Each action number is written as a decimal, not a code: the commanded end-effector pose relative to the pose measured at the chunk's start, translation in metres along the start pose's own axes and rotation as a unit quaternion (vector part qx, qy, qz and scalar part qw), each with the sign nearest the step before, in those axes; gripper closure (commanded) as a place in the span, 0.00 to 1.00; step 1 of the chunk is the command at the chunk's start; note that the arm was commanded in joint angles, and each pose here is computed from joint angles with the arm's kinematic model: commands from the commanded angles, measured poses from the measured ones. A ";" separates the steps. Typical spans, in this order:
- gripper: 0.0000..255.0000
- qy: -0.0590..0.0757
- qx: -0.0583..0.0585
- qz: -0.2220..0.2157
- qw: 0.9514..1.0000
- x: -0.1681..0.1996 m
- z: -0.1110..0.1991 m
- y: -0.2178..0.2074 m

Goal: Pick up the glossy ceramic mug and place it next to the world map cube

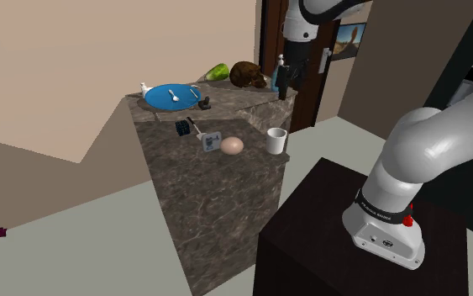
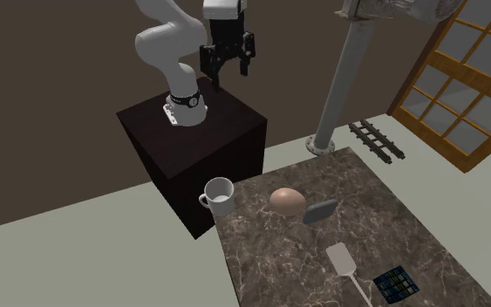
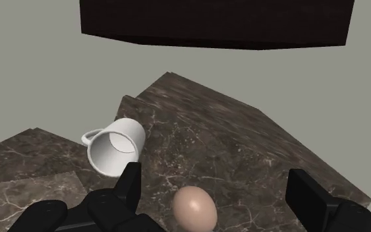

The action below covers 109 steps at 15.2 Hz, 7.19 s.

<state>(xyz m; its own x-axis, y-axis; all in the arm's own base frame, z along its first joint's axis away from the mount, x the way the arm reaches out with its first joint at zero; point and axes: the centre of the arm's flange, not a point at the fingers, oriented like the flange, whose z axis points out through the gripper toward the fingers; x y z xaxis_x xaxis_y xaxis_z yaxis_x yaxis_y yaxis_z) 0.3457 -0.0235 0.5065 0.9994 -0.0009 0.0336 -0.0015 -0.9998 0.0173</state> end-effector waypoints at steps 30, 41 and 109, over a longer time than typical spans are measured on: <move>0.00 0.006 -0.018 -0.020 1.000 0.087 0.290 0.093; 1.00 0.006 -0.018 -0.020 1.000 0.087 0.290 0.093; 1.00 0.006 -0.018 -0.020 1.000 0.396 0.138 -0.091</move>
<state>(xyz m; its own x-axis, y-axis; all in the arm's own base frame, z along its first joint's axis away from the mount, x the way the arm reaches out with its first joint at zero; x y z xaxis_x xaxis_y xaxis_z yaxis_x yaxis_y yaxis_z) 0.7447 0.0644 0.3857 0.9982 0.0405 0.0441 0.0381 -0.9978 0.0542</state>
